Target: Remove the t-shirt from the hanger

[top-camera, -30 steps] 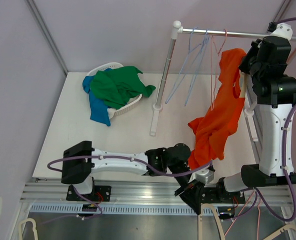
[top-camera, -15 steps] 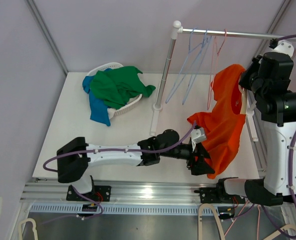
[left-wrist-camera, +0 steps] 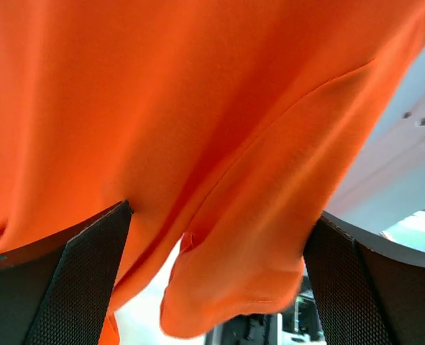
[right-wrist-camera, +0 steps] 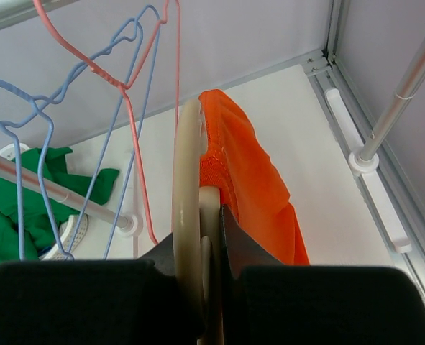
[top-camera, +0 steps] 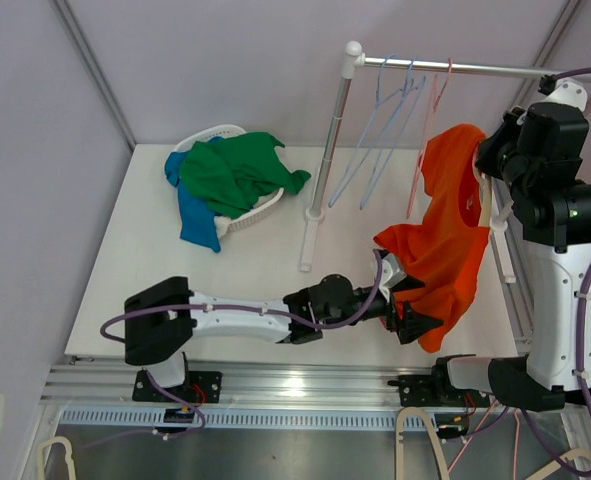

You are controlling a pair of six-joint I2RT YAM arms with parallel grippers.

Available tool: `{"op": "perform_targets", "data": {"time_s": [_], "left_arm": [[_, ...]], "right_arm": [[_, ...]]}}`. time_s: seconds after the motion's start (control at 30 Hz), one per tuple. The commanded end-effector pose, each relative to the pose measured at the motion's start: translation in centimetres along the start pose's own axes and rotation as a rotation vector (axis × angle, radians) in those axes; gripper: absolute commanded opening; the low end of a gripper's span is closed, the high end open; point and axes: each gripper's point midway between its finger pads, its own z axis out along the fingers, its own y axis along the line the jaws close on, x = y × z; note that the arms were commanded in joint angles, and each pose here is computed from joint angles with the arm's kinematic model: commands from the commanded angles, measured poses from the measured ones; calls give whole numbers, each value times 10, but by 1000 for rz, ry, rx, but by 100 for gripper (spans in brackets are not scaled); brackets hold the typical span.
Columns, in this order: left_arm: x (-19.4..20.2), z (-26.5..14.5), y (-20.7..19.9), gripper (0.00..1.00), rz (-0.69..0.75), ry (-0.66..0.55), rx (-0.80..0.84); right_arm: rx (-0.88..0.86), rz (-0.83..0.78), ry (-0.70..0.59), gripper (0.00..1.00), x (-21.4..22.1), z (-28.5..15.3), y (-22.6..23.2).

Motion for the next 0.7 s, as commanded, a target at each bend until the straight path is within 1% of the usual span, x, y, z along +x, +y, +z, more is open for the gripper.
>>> {"op": "perform_targets", "data": {"time_s": [0.0, 0.03, 0.07, 0.1, 0.13, 0.17, 0.23, 0.27, 0.3, 0.33, 0.4, 0.43, 0.47, 0.5, 0.53, 0.57, 0.6, 0.63, 0.67], "left_arm": [[-32, 21, -12, 99, 75, -110, 26], [-49, 30, -22, 89, 109, -139, 82], [-30, 33, -41, 57, 128, -62, 219], [-41, 40, -51, 43, 127, -58, 260], [-36, 44, -55, 15, 114, -27, 282], [-41, 48, -61, 2, 105, -11, 302], [-50, 46, -70, 1, 103, -37, 331], [-42, 39, -72, 1, 109, -29, 331], [-63, 32, -80, 1, 134, -81, 332], [-64, 27, -92, 1, 178, -91, 347], [-62, 18, -104, 1, 214, -68, 353], [-69, 10, -123, 1, 252, -77, 389], [-72, 7, -133, 1, 269, -74, 408], [-70, 3, -144, 0, 315, -45, 441], [-76, -4, -163, 0, 331, -50, 479], [-76, -8, -172, 0, 347, -36, 499], [-69, -18, -188, 1, 374, -4, 569], [-76, -26, -199, 1, 385, -12, 613], [-73, -33, -207, 0, 389, -2, 660]], "right_arm": [[-61, 48, -97, 0, -30, -13, 13], [-64, 49, -94, 0, -30, -13, 14], [-67, 47, -88, 0, -29, -12, 14], [-69, 44, -83, 0, -28, -10, 16], [-68, 44, -79, 0, -26, -8, 16], [-66, 44, -75, 0, -25, -7, 16], [-56, 44, -69, 0, -24, -4, 15], [-52, 41, -64, 0, -22, -2, 15], [-37, 40, -63, 0, -22, 0, 12], [-34, 38, -63, 0, -22, 1, 12], [-12, 35, -66, 0, -23, 3, 9], [-7, 35, -62, 0, -22, 6, 9], [-5, 37, -60, 0, -21, 8, 9], [0, 43, -60, 0, -21, 9, 9], [6, 46, -61, 0, -21, 11, 8], [6, 44, -53, 0, -19, 14, 9], [3, 41, -56, 0, -19, 15, 10], [3, 40, -56, 0, -19, 17, 11], [6, 35, -58, 0, -20, 19, 11]]}}
